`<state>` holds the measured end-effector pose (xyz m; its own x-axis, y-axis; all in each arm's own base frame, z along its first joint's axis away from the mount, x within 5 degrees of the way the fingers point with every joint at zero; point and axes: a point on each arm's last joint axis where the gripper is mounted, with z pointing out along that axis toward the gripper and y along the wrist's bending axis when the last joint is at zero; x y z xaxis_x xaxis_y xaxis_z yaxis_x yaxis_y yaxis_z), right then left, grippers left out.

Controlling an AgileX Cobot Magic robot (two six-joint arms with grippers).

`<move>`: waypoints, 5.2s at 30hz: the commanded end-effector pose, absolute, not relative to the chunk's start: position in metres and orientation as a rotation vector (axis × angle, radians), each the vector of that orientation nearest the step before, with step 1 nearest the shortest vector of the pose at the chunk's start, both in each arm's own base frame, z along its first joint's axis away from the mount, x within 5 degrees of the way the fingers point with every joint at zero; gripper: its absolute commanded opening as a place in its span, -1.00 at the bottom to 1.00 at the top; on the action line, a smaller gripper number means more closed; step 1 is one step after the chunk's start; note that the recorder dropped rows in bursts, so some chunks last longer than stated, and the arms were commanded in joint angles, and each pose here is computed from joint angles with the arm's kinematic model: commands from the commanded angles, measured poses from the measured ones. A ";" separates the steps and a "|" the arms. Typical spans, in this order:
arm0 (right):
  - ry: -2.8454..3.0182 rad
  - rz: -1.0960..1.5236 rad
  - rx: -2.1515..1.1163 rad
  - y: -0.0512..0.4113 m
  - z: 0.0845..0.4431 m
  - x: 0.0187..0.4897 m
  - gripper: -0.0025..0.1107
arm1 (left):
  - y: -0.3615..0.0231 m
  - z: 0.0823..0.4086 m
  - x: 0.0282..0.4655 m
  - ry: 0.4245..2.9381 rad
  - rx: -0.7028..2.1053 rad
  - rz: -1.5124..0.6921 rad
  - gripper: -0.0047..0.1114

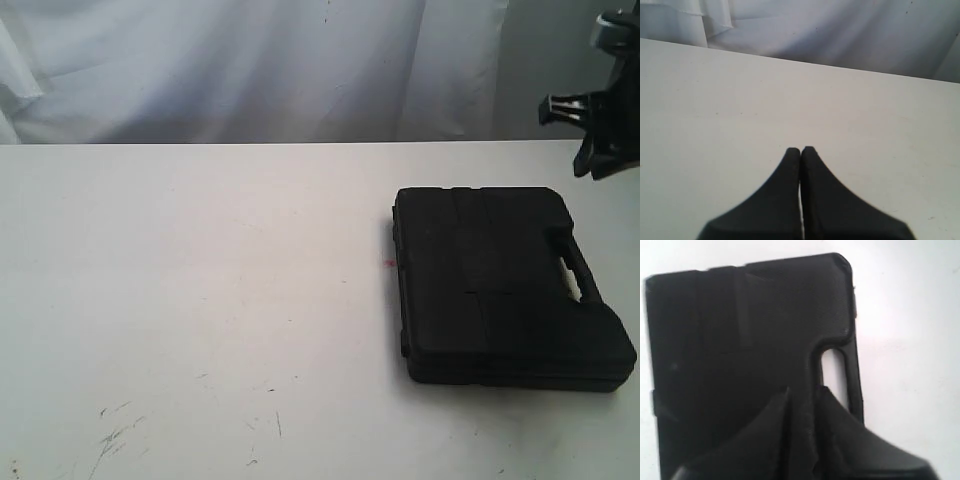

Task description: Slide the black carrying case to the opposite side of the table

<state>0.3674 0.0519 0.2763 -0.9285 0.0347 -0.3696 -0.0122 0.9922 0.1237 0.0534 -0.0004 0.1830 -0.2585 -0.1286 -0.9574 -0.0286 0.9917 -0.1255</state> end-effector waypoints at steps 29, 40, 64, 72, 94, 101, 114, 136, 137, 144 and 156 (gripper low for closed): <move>1.782 0.443 -0.157 0.028 0.396 0.060 -0.96 | -0.001 0.182 0.054 1.822 -0.117 -0.107 -0.92; 1.679 0.340 -0.037 0.015 0.369 0.041 -0.96 | -0.001 0.182 0.054 1.822 -0.117 -0.107 -0.92; 1.729 0.192 0.005 0.009 0.226 0.046 -0.96 | -0.001 0.182 0.054 1.822 -0.117 -0.107 -0.92; 1.771 0.163 -0.005 0.009 0.207 0.050 -0.96 | -0.001 0.182 0.054 1.822 -0.117 -0.107 -0.92; 1.842 0.137 -0.030 0.008 0.181 0.053 -0.96 | -0.001 0.183 0.054 1.820 -0.117 -0.107 -0.92; 1.842 0.137 -0.030 0.008 0.181 0.053 -0.96 | -0.001 0.183 0.054 1.820 -0.117 -0.107 -0.92; 1.841 0.138 -0.029 0.008 0.181 0.053 -0.96 | -0.001 0.183 0.054 1.820 -0.117 -0.107 -0.92; 1.842 0.150 -0.014 0.008 0.181 0.053 -0.96 | -0.001 0.183 0.054 1.820 -0.117 -0.107 -0.92; 1.842 0.150 -0.014 0.008 0.181 0.053 -0.96 | -0.001 0.183 0.054 1.820 -0.117 -0.107 -0.92; 1.842 0.150 -0.014 0.008 0.181 0.053 -0.96 | -0.001 0.183 0.054 1.820 -0.117 -0.107 -0.92; 1.842 0.150 -0.014 0.008 0.181 0.053 -0.96 | -0.001 0.183 0.054 1.820 -0.117 -0.107 -0.92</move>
